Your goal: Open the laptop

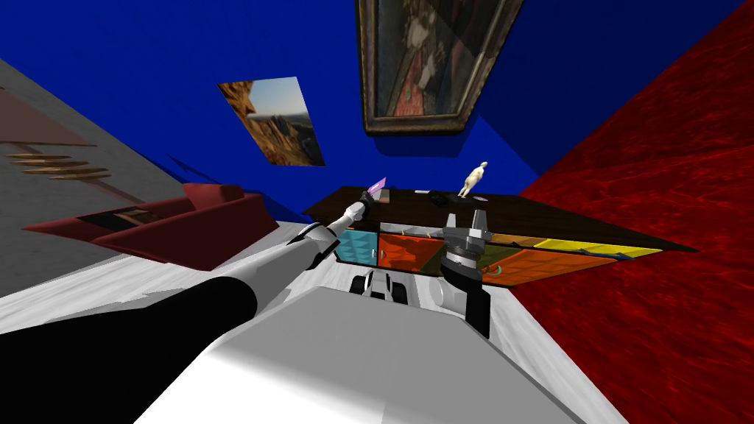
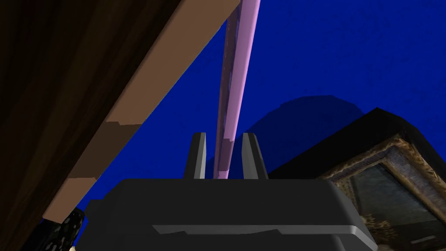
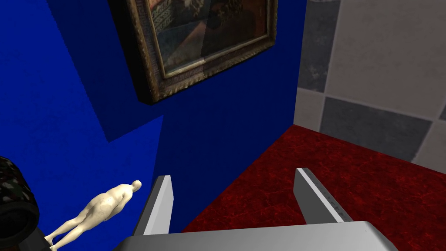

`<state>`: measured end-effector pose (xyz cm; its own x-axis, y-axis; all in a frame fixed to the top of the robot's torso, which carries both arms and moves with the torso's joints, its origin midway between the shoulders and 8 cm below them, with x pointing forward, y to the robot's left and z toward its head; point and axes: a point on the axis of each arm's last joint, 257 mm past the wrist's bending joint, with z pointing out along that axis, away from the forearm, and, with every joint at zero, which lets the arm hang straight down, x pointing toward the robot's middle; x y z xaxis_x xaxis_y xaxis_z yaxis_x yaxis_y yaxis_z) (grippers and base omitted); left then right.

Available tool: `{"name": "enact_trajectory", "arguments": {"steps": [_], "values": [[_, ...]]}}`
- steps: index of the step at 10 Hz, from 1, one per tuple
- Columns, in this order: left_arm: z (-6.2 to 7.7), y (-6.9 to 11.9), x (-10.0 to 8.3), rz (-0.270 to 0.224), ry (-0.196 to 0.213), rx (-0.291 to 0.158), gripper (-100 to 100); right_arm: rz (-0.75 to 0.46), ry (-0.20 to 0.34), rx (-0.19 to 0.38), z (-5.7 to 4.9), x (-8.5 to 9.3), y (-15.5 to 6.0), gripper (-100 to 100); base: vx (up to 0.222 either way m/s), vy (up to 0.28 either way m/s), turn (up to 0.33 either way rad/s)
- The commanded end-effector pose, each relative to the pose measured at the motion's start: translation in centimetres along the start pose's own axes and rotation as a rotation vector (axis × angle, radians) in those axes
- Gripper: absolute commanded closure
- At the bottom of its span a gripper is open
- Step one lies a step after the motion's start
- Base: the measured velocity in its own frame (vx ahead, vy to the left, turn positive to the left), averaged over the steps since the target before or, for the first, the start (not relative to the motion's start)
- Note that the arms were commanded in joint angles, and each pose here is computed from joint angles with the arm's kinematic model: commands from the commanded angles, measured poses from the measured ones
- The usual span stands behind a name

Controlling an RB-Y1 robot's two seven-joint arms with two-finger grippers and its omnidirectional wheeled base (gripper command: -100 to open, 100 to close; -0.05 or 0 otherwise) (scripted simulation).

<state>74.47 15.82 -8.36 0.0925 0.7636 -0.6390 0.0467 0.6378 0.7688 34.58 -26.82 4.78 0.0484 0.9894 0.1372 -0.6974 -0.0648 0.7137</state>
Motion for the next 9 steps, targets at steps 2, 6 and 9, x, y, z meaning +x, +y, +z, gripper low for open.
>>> {"name": "enact_trajectory", "arguments": {"steps": [2,6,9], "values": [[-0.6,-1.5,1.6,0.092,0.02,0.007,100,0.0,0.0,0.0,0.0,0.0,0.0,0,0.026,0.009,-0.014],[-0.9,-1.9,1.9,0.144,0.021,0.006,100,0.0,0.0,0.0,0.0,0.0,0.0,0,0.009,-0.001,-0.006],[0.1,0.6,0.2,0.137,-0.006,-0.008,-100,0.0,0.0,0.0,0.0,0.0,0.0,0,-0.022,-0.034,0.018]]}}
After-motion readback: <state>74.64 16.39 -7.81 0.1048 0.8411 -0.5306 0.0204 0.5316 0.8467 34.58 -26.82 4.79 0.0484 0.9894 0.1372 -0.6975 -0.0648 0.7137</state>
